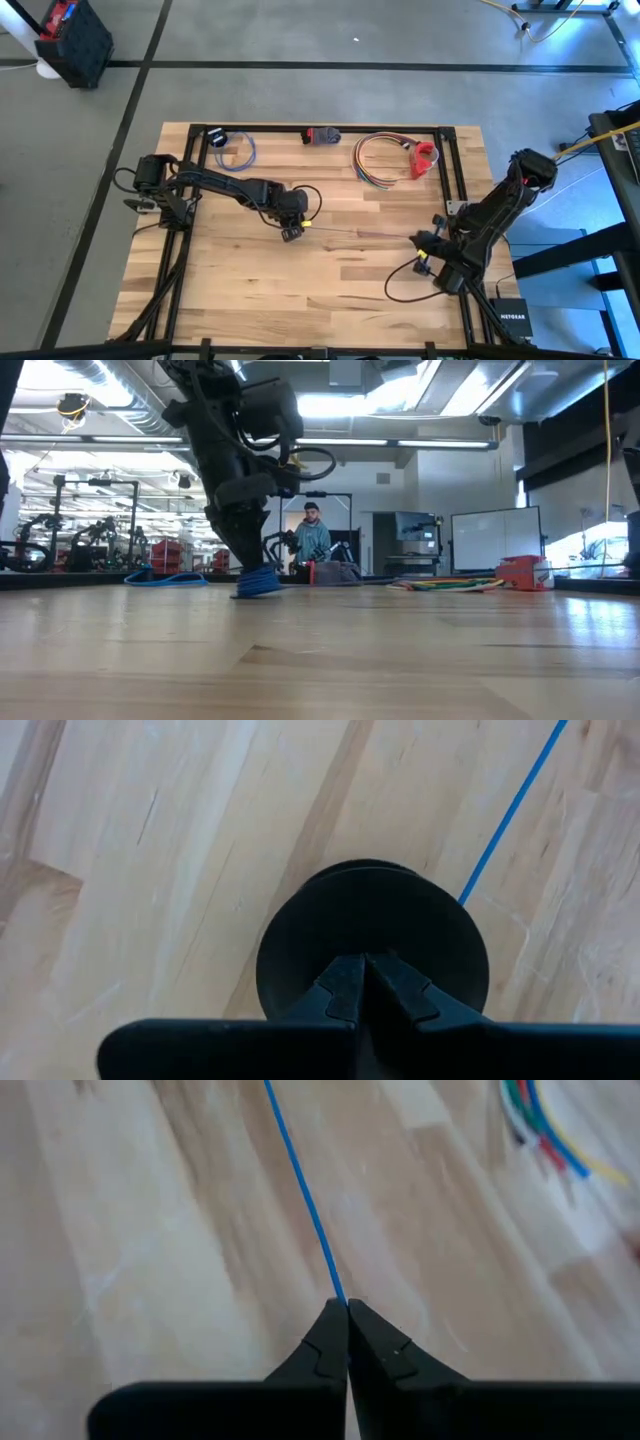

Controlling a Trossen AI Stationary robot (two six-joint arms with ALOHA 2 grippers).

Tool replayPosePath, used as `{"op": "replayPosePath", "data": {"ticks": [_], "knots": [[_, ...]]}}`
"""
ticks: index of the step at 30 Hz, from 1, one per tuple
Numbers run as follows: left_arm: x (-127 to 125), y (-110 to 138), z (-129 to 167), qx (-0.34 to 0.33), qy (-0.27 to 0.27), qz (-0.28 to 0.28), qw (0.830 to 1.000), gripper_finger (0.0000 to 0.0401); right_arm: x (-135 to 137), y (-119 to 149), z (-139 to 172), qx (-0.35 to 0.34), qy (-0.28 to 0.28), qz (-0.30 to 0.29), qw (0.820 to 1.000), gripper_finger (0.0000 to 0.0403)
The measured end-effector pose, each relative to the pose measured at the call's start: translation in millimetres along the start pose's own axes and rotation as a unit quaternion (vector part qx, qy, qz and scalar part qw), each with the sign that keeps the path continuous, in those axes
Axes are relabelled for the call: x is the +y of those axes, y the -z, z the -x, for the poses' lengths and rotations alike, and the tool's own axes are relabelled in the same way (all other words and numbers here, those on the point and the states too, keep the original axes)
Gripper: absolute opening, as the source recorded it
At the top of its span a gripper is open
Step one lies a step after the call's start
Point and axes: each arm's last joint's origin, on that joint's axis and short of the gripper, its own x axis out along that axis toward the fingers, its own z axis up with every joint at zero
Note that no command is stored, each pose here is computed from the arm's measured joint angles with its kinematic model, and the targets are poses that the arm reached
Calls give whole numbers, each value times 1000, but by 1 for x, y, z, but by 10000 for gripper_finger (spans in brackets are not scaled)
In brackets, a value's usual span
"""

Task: Coil cords
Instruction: Uncoil the blue wire from the black spool

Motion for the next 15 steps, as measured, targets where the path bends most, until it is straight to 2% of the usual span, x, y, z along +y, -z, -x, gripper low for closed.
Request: {"op": "replayPosePath", "data": {"ticks": [6,9,15], "knots": [[-1,-1,0,-3,3,-2,1000,4,6,-4,9,7,-23,-19,1000,14],[-1,-1,-1,-7,5,-3,1000,4,13,-11,13,-4,-40,-39,998,33],[-1,-1,-1,-11,6,-7,1000,4,24,-36,24,44,-74,-29,996,81]]}}
